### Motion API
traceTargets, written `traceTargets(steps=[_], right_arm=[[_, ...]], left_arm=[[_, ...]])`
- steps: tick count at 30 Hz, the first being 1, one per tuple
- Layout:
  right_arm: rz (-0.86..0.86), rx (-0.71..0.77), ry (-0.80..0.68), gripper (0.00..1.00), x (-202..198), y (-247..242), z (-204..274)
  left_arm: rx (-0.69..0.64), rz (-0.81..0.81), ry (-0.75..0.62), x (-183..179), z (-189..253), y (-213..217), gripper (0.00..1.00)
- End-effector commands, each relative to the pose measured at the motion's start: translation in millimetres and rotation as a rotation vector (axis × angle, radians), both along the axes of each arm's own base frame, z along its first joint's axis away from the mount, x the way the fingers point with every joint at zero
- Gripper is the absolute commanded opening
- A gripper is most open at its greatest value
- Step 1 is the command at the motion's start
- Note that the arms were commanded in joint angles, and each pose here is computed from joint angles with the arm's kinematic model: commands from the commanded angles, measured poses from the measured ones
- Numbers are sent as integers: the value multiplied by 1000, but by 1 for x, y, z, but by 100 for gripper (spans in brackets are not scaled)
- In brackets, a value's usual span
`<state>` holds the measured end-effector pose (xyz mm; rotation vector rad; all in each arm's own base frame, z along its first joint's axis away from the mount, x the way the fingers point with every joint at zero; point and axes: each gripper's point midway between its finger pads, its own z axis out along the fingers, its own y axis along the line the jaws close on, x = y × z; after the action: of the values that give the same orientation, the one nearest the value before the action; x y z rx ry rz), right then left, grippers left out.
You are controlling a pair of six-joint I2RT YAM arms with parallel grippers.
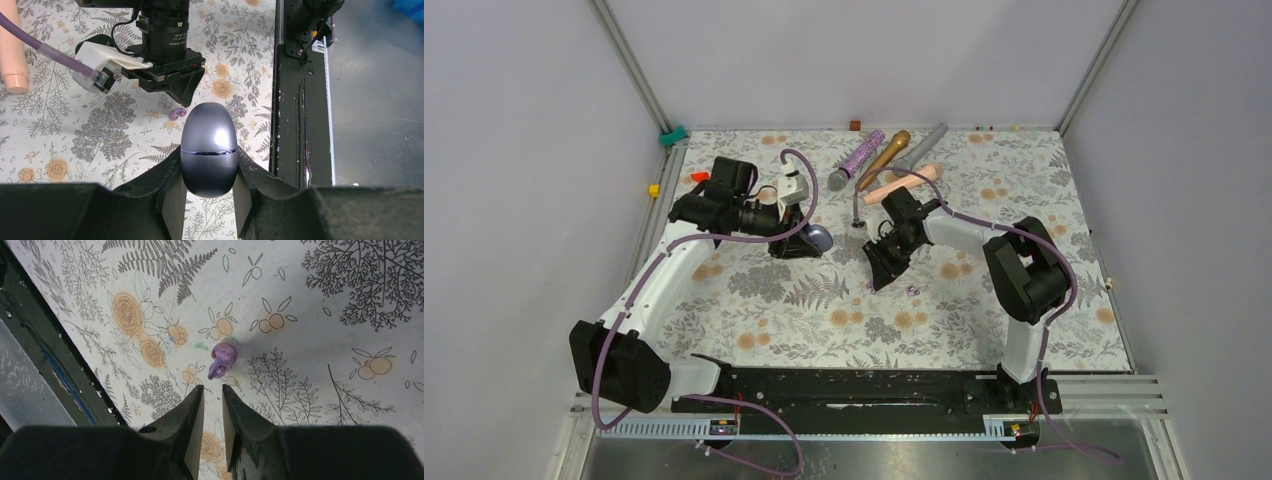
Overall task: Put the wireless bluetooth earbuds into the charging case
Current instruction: Place the earbud at the center of the board.
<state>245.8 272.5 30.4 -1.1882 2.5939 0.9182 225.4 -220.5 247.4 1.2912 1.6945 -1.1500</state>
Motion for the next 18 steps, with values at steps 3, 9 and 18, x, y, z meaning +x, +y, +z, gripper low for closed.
traceTargets(steps=[3, 9, 18], right_arm=[[9, 29, -123, 29, 13, -5, 53], [35, 106, -410, 49, 26, -13, 131], [-81, 221, -621, 100, 27, -20, 207]], left_arm=[[-29, -23, -55, 2, 15, -6, 0], [-25, -24, -63, 2, 15, -7, 0], [-29, -42, -67, -2, 16, -10, 0]])
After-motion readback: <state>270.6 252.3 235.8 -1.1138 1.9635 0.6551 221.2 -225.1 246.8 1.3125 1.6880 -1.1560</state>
